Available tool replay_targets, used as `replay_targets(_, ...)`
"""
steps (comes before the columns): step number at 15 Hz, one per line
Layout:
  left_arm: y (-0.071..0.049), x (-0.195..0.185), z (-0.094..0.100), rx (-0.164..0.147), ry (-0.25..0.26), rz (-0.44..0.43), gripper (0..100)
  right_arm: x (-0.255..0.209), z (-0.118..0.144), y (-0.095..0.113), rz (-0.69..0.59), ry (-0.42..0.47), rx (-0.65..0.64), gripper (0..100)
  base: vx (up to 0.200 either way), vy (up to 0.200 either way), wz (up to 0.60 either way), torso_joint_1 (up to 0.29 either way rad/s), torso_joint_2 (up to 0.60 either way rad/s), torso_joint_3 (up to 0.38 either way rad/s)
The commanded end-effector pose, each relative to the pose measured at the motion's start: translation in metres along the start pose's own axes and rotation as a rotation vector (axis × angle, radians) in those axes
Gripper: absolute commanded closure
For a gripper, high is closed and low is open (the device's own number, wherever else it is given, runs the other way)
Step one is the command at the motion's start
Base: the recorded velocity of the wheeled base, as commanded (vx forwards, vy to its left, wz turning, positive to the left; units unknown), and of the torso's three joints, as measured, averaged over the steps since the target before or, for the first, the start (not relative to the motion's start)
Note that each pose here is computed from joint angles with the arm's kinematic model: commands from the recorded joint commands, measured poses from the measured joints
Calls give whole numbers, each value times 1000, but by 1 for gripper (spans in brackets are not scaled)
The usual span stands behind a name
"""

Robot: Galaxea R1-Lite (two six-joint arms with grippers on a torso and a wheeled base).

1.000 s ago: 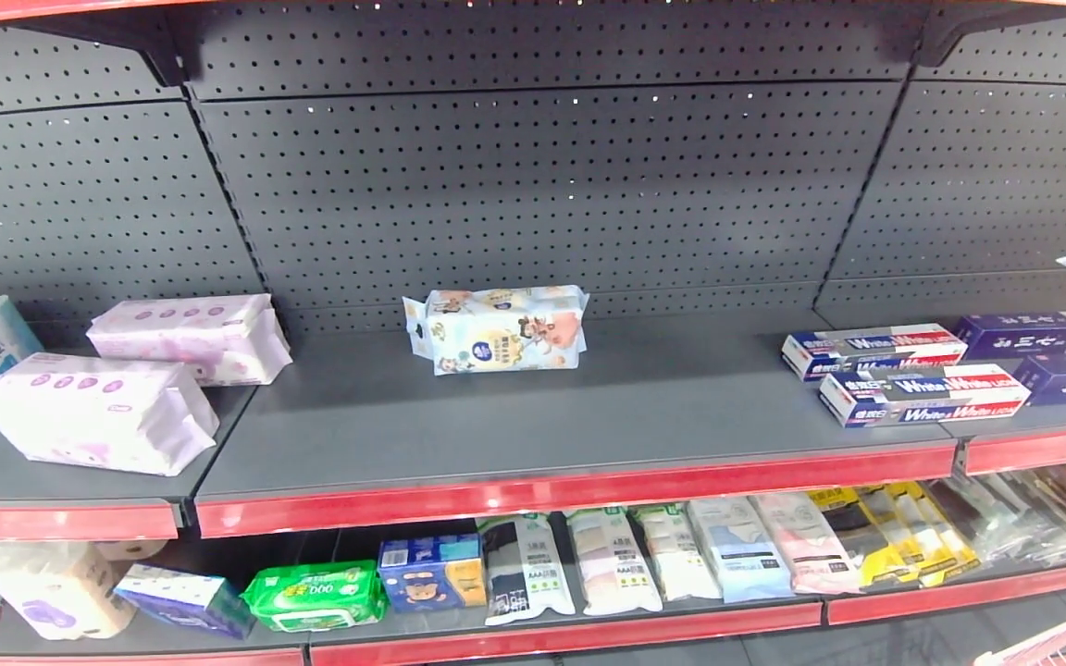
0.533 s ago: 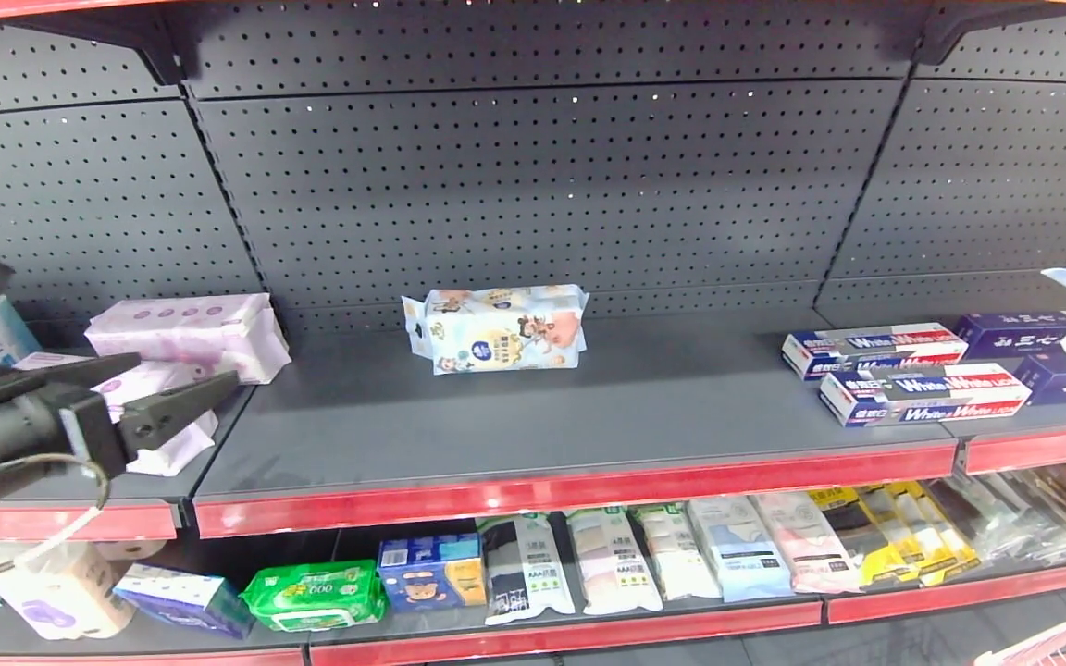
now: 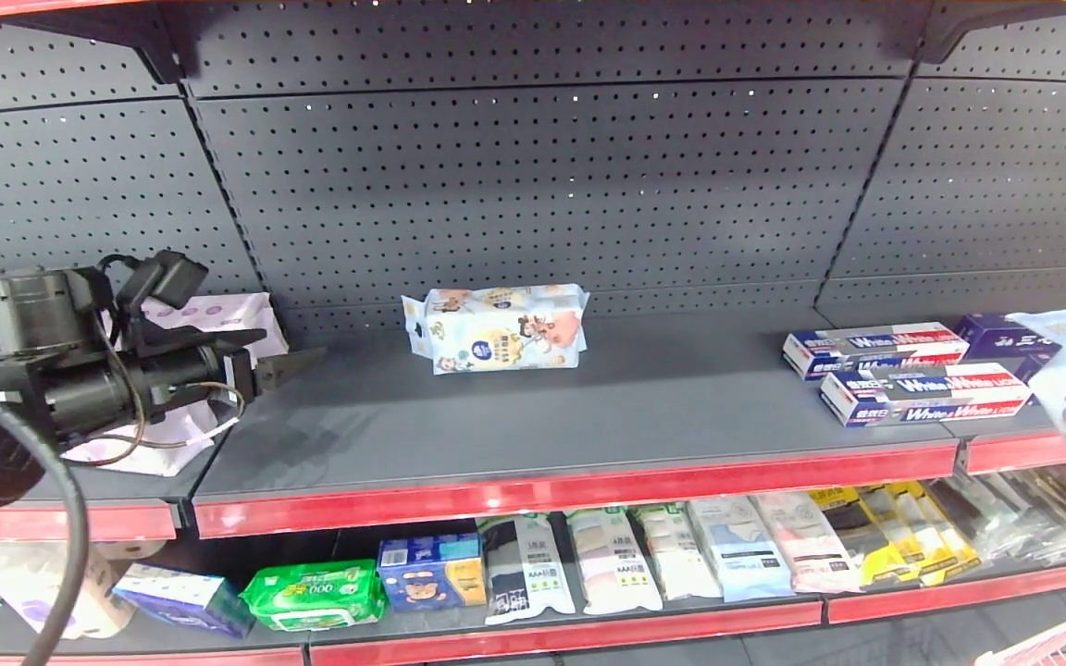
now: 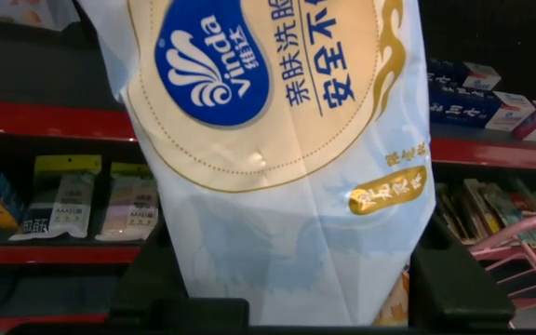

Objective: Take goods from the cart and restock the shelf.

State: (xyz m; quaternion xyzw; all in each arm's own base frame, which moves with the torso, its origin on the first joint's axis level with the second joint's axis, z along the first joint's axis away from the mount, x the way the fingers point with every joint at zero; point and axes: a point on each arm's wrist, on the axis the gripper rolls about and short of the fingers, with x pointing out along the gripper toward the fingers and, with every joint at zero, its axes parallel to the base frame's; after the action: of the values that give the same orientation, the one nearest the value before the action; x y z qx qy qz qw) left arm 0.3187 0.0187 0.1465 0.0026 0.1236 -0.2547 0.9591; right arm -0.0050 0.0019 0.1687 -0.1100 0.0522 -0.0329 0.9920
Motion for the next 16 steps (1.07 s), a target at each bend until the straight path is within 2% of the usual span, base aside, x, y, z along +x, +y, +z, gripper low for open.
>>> replay_targets(1,17,37,-32,-6,0,-105,0,-9,-5,2,2,-3,-4,100,0,0,0,0,0,0)
replay_targets(2,20,50,-36,15,-20,-129,0,-14,-7,2,3,3,-6,100,0,0,0,0,0,0)
replay_targets(3,23,61,-38,23,-32,-141,0,-17,-11,4,4,7,-15,100,0,0,0,0,0,0)
replay_targets(7,20,77,-34,42,-60,-262,0,-20,-15,5,9,18,-27,100,0,0,0,0,0,0)
replay_targets(10,22,94,-42,68,-78,-323,0,-20,-16,5,8,17,-30,100,0,0,0,0,0,0)
replay_targets(11,25,98,-43,79,-82,-325,0,-20,-16,5,8,17,-30,100,0,0,0,0,0,0)
replay_targets(14,36,117,-49,150,-106,-327,0,-20,-17,5,9,21,-31,100,0,0,0,0,0,0)
replay_targets(16,42,127,-49,163,-122,-329,0,-20,-18,5,10,23,-37,100,0,0,0,0,0,0)
